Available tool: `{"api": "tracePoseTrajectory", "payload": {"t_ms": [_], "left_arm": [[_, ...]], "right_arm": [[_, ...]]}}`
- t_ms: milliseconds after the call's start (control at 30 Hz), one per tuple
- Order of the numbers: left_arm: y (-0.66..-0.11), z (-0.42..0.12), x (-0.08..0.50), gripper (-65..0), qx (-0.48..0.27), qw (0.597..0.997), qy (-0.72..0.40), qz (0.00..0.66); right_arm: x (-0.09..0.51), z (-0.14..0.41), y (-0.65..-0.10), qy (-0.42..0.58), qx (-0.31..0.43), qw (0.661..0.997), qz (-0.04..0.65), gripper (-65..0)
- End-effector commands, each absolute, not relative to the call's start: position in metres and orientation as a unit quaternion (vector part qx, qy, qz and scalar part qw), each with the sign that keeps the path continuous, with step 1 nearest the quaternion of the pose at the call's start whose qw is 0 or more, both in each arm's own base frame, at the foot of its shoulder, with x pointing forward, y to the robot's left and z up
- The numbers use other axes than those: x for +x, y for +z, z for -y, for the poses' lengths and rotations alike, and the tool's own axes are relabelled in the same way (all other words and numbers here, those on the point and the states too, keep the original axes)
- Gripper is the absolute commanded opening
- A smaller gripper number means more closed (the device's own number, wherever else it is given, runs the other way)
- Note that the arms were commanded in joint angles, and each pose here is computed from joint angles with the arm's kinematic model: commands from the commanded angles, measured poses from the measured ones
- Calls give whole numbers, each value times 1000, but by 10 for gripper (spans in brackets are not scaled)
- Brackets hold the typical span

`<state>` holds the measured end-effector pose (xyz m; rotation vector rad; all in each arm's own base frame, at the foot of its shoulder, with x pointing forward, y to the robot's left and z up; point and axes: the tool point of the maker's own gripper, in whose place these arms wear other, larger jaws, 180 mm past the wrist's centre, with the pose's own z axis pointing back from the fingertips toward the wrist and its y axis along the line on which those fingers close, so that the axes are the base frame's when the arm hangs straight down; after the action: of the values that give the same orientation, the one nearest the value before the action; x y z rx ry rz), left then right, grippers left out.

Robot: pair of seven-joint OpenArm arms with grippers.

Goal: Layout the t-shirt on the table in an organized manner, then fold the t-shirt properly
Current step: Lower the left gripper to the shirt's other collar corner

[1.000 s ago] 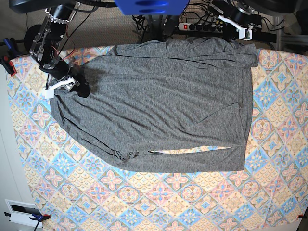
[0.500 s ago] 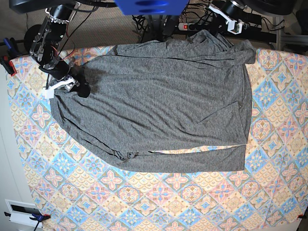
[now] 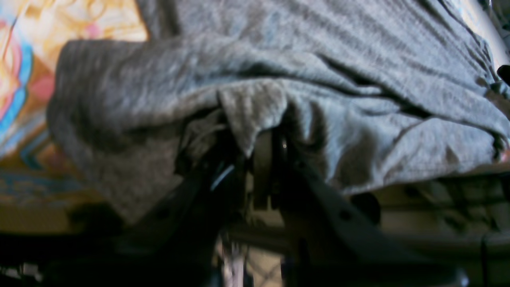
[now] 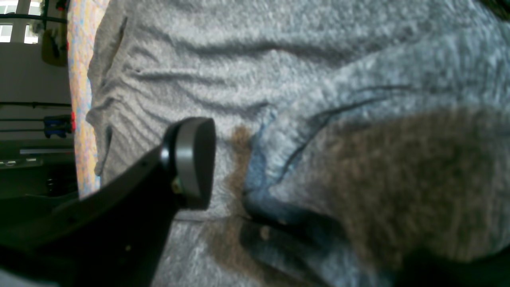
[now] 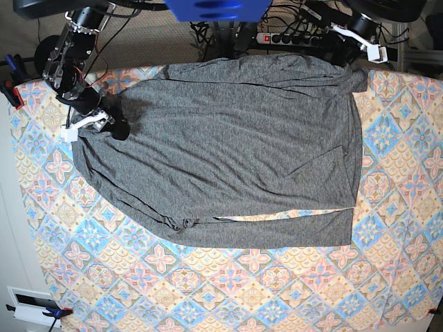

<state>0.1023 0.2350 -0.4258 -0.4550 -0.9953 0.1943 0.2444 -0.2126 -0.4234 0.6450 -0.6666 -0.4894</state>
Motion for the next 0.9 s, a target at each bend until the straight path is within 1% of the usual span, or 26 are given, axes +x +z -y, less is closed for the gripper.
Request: {"api": "tracePoseTrajectory", "payload": {"t_ms": [0,100,233,467,667,867], "left_arm": [[-417,-244,106,-650,-219,842,104,482],[-422,-243,114,-650,-237,847,122,459],[-434,-228,123,-650,-269,861,133,411],[-430,-207,155,-650,-345,855,146,359],[-412,-224,179,-650,-362,837,169,373],[-403,-258,182,-650,-334,843,185,379]], "right_arm": [[237,218,-431,-231,289,880,298,-305],[237,218,-431,-231,289,880,298,-305],[237,218,-431,-232,288,880,298,-305],[237,218,-431,-233,289,879,299,-305],[237,218,-431,-233,288,879,299,-305],[237,219,-431,-234,288,879,299,-305]]}}
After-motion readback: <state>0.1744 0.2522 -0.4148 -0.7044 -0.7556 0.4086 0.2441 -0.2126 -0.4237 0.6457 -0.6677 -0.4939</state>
